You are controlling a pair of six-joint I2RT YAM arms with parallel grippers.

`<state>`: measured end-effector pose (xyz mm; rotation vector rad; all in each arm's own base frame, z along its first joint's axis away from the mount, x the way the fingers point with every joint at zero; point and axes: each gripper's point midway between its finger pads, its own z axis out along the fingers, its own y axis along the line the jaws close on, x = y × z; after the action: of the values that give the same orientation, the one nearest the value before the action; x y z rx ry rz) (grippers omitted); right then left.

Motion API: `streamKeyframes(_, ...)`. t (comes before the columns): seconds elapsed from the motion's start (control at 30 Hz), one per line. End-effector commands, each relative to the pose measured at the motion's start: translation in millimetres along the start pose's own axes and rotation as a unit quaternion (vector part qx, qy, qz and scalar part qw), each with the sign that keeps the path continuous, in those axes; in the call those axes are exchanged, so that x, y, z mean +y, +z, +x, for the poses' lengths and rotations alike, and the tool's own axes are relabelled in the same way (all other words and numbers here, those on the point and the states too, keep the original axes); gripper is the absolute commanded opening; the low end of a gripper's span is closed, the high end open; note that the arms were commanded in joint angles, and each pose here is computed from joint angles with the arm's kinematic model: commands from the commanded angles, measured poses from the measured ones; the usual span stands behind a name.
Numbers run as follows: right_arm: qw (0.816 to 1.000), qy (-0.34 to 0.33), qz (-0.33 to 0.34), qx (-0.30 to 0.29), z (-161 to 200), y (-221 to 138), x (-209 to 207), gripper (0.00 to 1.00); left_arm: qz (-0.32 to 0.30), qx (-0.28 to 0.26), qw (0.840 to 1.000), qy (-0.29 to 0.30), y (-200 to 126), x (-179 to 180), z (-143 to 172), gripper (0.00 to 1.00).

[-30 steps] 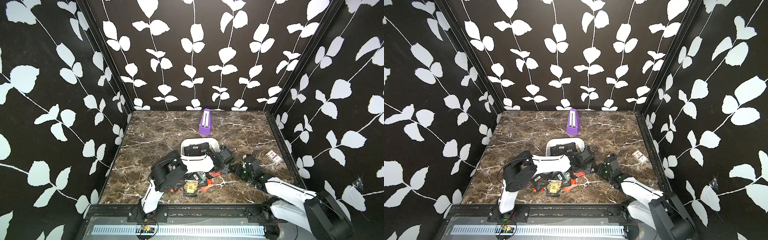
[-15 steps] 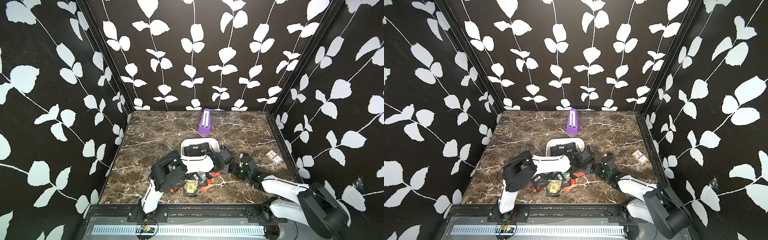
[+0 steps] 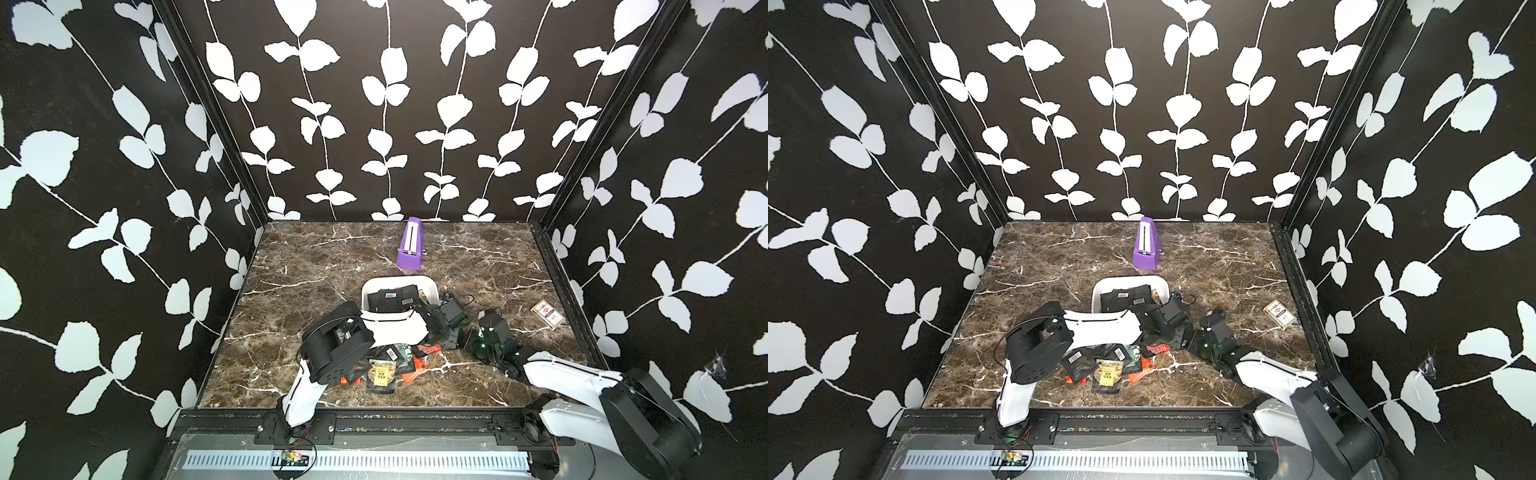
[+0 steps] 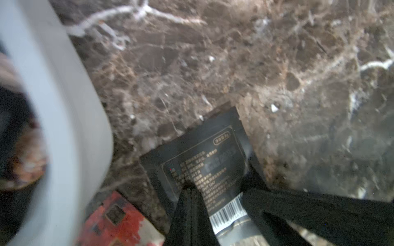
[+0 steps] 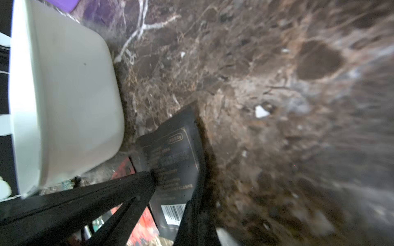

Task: Put the tea bags into the storage box
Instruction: Pick up the tea bag from the center of the board, then place the tea bag in the storage box.

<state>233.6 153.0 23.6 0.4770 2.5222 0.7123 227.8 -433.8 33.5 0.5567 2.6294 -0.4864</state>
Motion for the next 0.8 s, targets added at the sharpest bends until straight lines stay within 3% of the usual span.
streamKeyframes(0.0, 0.999, -0.037, 0.032, -0.021, -14.5, -19.5, 1.8, 0.0, 0.053, -0.017, 0.998, 0.014, -42.7, -21.8, -15.3, 0.06)
streamKeyframes(0.1, 0.994, -0.071, 0.064, -0.044, -27.0, -49.5, -0.5, 0.0, 0.058, -0.059, 0.996, 0.019, -78.8, -24.4, -36.3, 0.12)
streamKeyframes(0.2, 0.988, -0.111, 0.075, -0.074, -42.9, -89.5, 8.5, 0.0, 0.016, -0.11, 0.993, 0.033, -112.0, -2.9, -50.0, 0.19)
streamKeyframes(0.33, 0.979, -0.161, 0.072, -0.099, -65.5, -144.5, 37.4, 0.0, -0.104, -0.171, 0.979, 0.042, -152.2, 57.7, -57.4, 0.21)
streamKeyframes(0.43, 0.975, -0.188, 0.053, -0.104, -81.1, -167.2, 70.2, 0.0, -0.162, -0.19, 0.968, 0.015, -174.2, 108.4, -50.4, 0.21)
streamKeyframes(0.6, 0.974, -0.199, -0.043, -0.102, -98.6, -153.9, 146.2, 0.0, -0.181, -0.214, 0.959, -0.053, -197.8, 169.2, -23.3, 0.27)
streamKeyframes(0.67, 0.972, -0.191, -0.101, -0.089, -100.9, -133.0, 184.0, 0.0, -0.168, -0.236, 0.955, -0.067, -206.6, 177.2, -14.2, 0.34)
streamKeyframes(0.77, 0.968, -0.2, -0.135, -0.065, -99.2, -98.9, 229.4, 0.0, -0.159, -0.245, 0.952, -0.095, -210.1, 189.0, 3.2, 0.47)
